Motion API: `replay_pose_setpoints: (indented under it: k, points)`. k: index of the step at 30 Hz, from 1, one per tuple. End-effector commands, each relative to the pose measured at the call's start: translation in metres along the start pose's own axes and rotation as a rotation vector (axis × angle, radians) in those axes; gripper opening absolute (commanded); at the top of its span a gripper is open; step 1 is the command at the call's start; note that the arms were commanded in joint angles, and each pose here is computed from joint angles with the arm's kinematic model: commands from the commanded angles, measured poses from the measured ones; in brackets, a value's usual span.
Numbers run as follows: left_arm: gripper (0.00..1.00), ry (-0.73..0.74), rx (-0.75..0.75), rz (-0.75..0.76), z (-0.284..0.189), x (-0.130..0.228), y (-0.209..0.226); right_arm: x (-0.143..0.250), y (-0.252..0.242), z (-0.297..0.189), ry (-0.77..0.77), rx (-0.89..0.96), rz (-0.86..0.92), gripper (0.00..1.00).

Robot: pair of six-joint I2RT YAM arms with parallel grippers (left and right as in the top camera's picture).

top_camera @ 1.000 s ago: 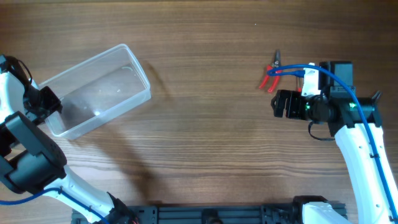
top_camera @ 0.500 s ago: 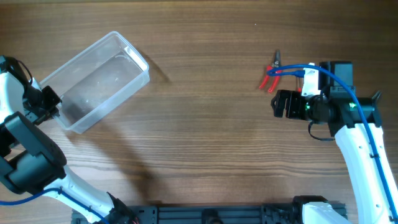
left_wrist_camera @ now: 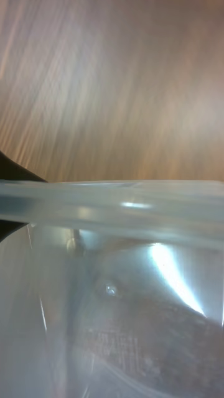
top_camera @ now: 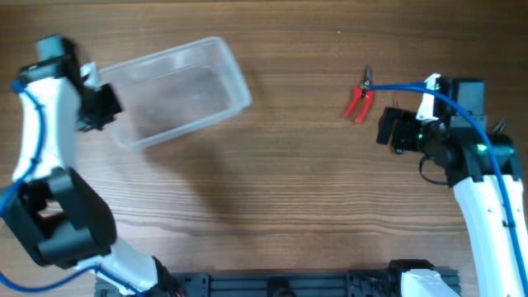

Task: Pack container
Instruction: 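Drag the container right to the table center with the left gripper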

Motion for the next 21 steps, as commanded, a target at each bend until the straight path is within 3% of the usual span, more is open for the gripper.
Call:
replay_pose_setpoints:
  k: [1, 10, 21]
  points:
    - [0.04, -0.069, 0.125, 0.256, -0.039, 0.035, -0.093, -0.011, -0.006, -0.014, -0.051, 0.042, 0.026, 1.00]
    - [0.04, -0.048, 0.194, 0.526, -0.043, 0.107, -0.185, -0.005, -0.006, -0.013, -0.022, 0.046, 0.023, 1.00]
    - [0.04, 0.009, 0.115, 0.474, -0.009, 0.105, -0.167, -0.001, -0.006, -0.013, -0.002, 0.045, 0.008, 1.00]
Point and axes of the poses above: each gripper's point midway between its finger pads, its own z axis out along the fingers, its own y axis along the line the jaws close on, x = y × z, the point moved 3 cm from there along -z, back along the fingers, and after that the axes turned 10 degrees about -z, right-handed, at the moved point
